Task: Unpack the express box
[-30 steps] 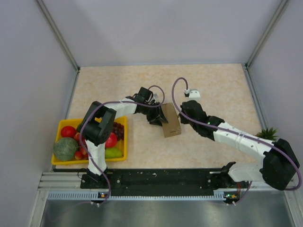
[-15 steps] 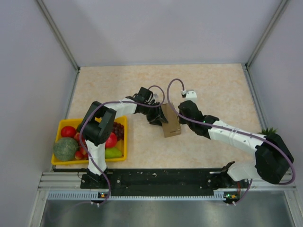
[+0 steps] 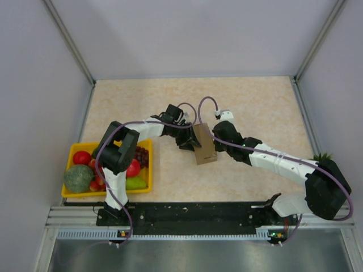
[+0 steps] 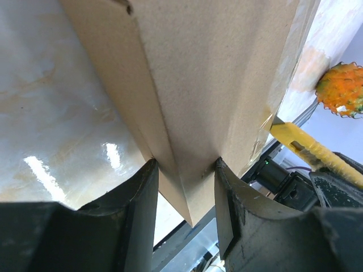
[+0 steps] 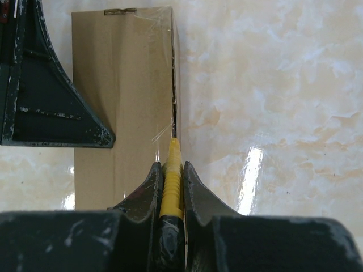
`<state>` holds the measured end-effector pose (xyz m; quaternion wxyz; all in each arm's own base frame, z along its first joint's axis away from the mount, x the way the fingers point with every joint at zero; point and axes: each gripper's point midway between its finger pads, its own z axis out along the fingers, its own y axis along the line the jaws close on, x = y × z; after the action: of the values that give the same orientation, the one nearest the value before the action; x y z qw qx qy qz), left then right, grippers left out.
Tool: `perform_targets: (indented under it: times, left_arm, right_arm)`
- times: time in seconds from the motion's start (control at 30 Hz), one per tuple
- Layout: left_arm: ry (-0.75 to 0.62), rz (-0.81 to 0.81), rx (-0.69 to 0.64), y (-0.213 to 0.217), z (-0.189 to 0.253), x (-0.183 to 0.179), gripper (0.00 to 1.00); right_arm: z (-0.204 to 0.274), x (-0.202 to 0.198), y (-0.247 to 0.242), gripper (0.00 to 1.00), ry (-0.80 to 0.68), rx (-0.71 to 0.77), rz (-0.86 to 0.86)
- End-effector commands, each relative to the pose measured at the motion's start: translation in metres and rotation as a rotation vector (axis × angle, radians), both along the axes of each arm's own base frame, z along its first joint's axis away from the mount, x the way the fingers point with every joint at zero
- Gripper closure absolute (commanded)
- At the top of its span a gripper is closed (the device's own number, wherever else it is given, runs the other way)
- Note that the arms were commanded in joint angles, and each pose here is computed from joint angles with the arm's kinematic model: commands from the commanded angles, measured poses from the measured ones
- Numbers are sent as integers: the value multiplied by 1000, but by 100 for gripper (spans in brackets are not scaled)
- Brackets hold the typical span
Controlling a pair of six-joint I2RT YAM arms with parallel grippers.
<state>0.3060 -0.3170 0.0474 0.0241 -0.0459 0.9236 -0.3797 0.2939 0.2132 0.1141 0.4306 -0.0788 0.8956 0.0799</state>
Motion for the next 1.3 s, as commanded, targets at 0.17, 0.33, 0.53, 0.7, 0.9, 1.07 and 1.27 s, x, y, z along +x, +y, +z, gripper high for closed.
perform_targets:
  times: [0.17, 0.33, 0.53, 0.7, 0.9, 1.07, 1.27]
  left_arm:
    - [158, 153, 212, 34, -55, -15, 87]
    - [166, 192, 206, 33, -52, -13, 88]
    - [170, 215, 211, 34, -53, -11, 89]
    - [184, 225, 217, 35, -57, -13, 89]
    - [183, 232, 223, 35, -59, -12, 89]
    - [183, 238, 237, 37, -60, -12, 89]
    - [183, 237, 239, 37, -61, -11, 89]
  right_arm:
    - [18, -24, 2, 100, 85, 38, 37]
    - [25, -32, 1, 100, 124, 47, 31]
    - [18, -38, 6, 100, 184, 54, 38]
    - [-10, -45, 3, 100, 254, 10, 31]
    - [-3, -47, 3, 100, 240, 29, 45]
    - [24, -49, 1, 100, 200, 71, 52]
    - [23, -57, 0, 100, 220, 73, 67]
